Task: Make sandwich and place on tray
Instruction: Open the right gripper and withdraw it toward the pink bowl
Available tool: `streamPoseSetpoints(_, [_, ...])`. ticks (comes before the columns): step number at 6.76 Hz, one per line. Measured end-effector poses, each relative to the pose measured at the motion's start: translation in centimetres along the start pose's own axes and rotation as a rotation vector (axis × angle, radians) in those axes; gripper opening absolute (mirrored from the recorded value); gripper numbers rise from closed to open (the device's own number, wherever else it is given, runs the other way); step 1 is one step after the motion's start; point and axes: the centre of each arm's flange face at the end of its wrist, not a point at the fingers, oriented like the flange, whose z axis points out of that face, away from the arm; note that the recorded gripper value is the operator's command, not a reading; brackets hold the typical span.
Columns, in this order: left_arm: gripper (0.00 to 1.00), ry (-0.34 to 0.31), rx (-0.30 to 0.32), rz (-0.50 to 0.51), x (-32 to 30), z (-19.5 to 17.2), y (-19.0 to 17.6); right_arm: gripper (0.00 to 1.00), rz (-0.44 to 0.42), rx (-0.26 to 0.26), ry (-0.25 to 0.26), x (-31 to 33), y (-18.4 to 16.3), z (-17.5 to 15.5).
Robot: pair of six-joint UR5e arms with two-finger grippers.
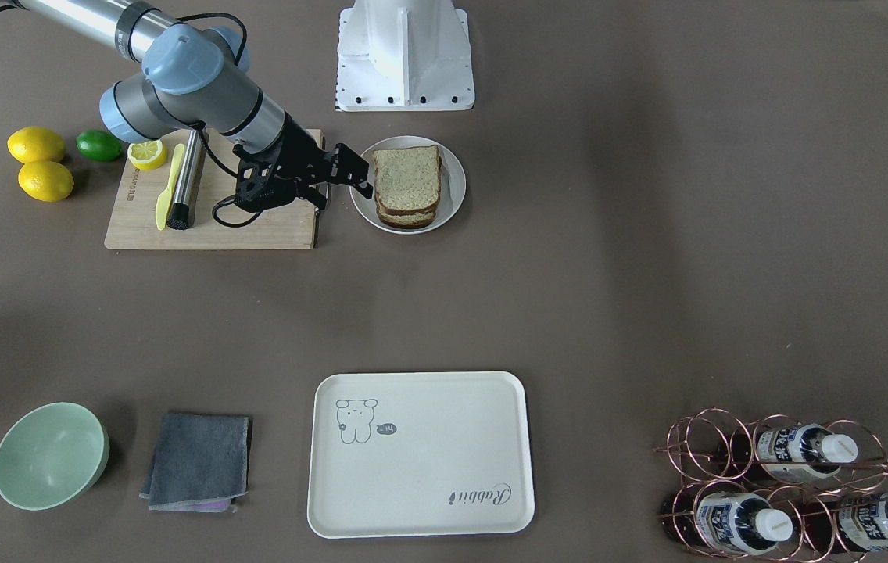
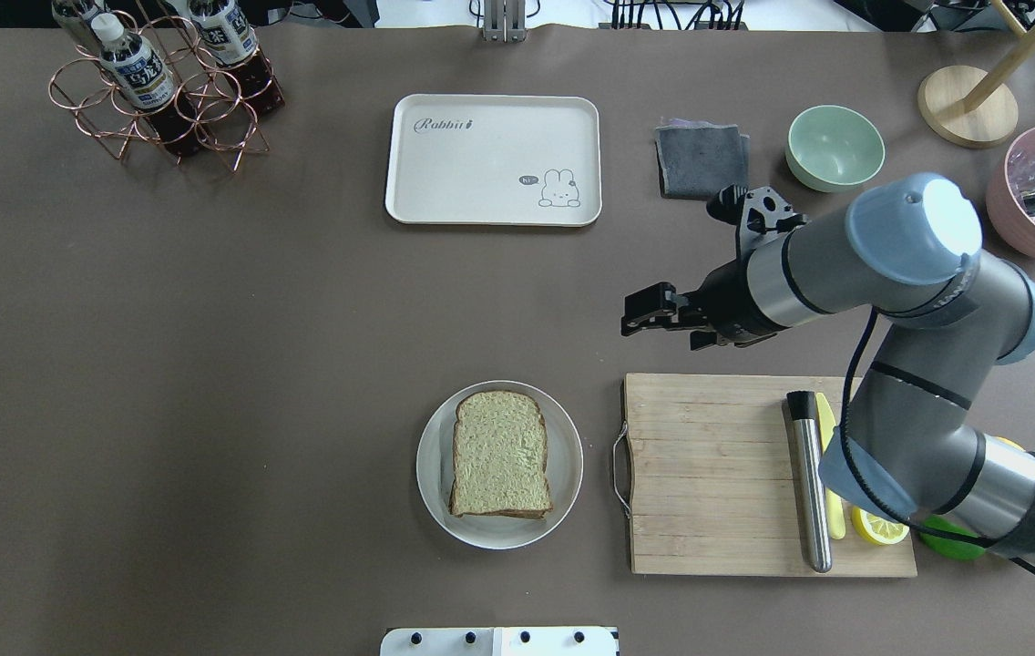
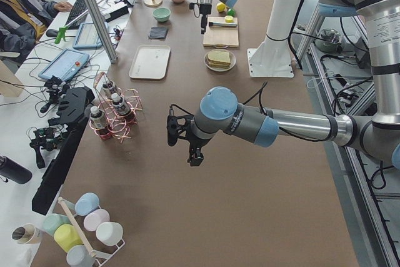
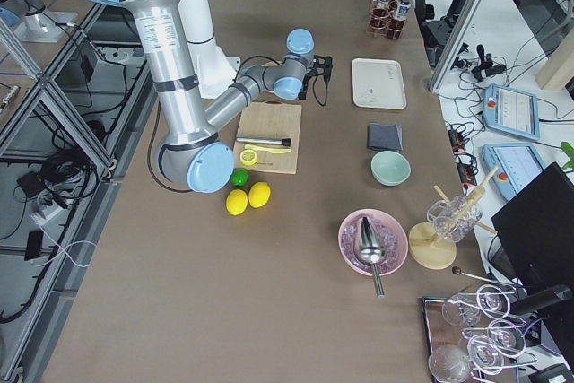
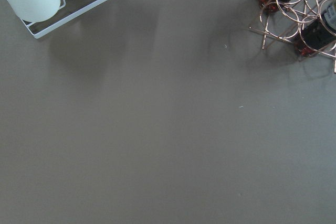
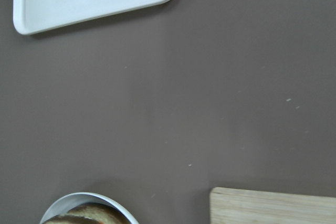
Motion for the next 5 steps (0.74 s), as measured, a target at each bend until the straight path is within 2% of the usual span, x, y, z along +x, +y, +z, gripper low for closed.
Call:
streamPoseSetpoints(1, [0.97, 0.021, -0.016, 0.014, 3.3, 0.4, 0.2, 1.0, -0.026, 0.001, 0.036, 2.4, -1.4, -2.3])
streamPoseSetpoints(3, [0.98, 0.07, -0.06, -0.032, 11.4, 1.7, 0.8, 1.0, -0.095, -0.003, 0.094, 9.6, -3.8, -6.0])
streamPoseSetpoints(5, [0.97, 0.065, -0.072, -0.085, 21.5, 5.6, 2.1, 1.0, -0.14, -0.016, 0.13, 15.9, -4.9, -8.8])
